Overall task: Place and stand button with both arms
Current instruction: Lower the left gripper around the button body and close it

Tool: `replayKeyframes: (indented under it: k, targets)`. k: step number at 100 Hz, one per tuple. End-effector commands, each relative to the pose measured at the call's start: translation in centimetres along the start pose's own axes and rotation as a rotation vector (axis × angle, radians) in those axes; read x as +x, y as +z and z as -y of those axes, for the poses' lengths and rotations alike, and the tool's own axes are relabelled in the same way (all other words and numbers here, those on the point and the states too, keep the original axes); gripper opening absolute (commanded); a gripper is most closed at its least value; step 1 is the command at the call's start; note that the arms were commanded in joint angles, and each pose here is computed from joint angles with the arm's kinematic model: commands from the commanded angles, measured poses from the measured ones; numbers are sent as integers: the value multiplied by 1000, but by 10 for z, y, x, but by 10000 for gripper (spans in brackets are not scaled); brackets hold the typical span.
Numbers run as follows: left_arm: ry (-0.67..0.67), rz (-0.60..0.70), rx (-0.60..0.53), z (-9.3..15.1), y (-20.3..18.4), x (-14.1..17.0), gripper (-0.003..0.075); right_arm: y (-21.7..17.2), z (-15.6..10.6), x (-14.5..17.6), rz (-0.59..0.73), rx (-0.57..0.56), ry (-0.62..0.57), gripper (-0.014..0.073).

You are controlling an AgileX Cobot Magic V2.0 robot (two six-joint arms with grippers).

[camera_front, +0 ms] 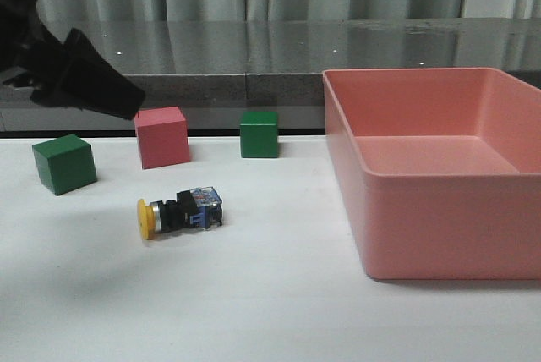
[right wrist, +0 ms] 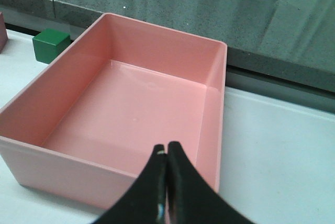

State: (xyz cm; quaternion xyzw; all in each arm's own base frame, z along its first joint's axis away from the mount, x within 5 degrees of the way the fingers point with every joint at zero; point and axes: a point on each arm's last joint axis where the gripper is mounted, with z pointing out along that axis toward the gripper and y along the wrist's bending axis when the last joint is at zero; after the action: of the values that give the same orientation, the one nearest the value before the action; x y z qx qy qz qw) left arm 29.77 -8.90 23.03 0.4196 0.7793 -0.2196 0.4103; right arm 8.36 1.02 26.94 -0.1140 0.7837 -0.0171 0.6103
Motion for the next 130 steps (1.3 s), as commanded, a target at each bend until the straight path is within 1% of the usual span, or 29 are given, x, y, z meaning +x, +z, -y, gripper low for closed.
replayKeyframes:
  k: [1,3,10,27,46,57,68,85,99,130]
  targets:
    - [140,86,94,6,1,-12,651,-2,4,-13,78,35,9,-62]
    - [171,92,116,7,3,-11,651,-2,4,-13,77,34,9,-62]
    - [218,110,181,8,12,-4,651,-2,4,-13,76,34,9,-62]
    - [212,129,269,5,35,14,651,-2,4,-13,69,29,9,-62]
    - [210,137,274,-1,50,28,651,-2,3,-12,65,26,9,-62]
    - [214,142,255,-4,55,33,651,-2,3,-12,65,26,9,-62]
    - [187,158,214,-9,60,35,651,-2,3,-12,65,26,9,-62]
    - [156,144,228,-11,71,47,651,-2,3,-12,64,26,9,-62]
    - [160,141,229,-13,78,56,651,-2,3,-12,64,26,9,-62]
    - [115,150,212,-16,86,63,651,-2,3,-12,64,26,9,-62]
